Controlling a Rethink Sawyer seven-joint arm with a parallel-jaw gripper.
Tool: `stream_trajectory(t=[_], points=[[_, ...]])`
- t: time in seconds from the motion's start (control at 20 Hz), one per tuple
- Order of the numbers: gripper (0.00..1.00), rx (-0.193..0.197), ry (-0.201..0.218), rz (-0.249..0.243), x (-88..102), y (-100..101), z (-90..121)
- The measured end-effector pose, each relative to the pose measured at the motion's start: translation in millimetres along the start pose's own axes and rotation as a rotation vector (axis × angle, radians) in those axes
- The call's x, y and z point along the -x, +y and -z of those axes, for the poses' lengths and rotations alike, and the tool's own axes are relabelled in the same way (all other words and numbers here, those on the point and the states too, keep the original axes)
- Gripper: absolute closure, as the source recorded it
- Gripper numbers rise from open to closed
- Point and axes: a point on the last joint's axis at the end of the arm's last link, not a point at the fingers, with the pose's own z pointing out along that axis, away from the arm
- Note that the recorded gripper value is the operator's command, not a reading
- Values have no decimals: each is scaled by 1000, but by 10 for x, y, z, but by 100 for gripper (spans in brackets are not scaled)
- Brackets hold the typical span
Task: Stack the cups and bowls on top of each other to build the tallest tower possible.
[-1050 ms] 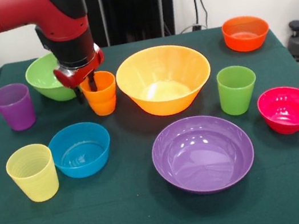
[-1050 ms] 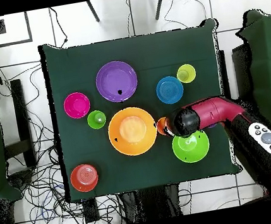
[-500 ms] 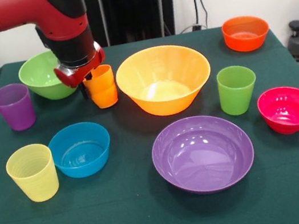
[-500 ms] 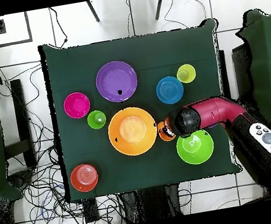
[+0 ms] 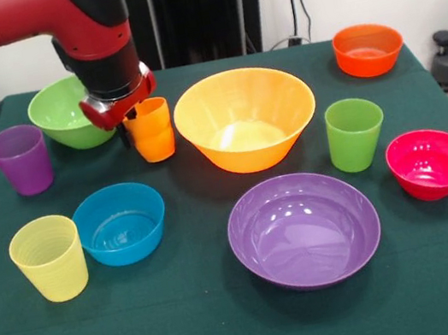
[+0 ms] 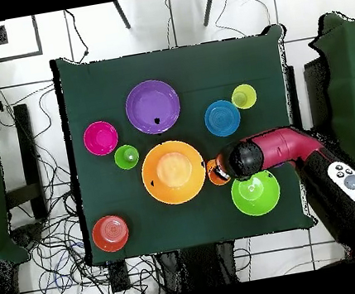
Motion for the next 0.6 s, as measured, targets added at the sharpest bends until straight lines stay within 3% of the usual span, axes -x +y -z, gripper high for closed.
stream_trajectory(t=[0.6], points=[[100, -6, -1, -24, -34, 4, 223]])
